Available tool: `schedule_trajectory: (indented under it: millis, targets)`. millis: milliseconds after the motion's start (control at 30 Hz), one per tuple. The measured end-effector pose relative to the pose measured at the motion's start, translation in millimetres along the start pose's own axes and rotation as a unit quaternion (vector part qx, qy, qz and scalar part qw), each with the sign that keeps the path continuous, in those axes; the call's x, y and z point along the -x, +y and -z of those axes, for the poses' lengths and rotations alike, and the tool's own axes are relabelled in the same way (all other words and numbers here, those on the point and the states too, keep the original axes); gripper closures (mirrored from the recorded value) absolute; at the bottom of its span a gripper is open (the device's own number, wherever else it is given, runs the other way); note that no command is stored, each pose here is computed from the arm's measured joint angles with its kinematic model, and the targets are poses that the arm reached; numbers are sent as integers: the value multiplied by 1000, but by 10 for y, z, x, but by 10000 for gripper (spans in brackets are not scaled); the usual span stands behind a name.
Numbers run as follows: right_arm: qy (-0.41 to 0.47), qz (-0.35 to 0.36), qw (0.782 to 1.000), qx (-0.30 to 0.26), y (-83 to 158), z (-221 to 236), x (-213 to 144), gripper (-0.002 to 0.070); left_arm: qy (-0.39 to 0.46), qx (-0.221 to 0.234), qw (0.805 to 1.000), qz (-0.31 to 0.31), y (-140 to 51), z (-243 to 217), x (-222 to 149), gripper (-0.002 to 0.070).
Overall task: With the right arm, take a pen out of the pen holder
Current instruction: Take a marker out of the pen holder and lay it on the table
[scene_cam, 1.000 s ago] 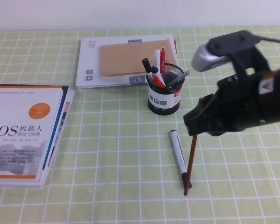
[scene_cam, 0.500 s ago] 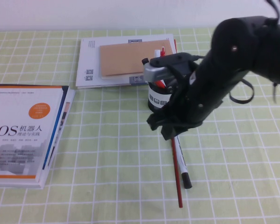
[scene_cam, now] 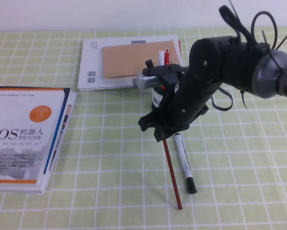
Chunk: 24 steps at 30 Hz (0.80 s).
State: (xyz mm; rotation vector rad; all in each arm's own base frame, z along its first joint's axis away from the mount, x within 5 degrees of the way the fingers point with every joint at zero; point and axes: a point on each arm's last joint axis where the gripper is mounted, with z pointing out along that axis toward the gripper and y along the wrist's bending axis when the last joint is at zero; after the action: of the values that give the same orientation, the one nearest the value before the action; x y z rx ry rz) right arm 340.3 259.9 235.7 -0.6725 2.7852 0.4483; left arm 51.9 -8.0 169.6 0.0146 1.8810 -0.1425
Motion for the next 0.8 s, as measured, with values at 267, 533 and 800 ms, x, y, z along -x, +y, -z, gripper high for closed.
schedule_trajectory:
  millis: [267,533,800]
  targets:
    - [-15,-6,1000,-1,-33,-170,49,670,0,0,1000,0,0,0,0,683]
    - [-31,-9,999,-12,-124,-270,98,670,0,0,1000,0,0,0,0,683]
    - [-38,-13,999,-16,-134,-277,111,670,0,0,1000,0,0,0,0,683]
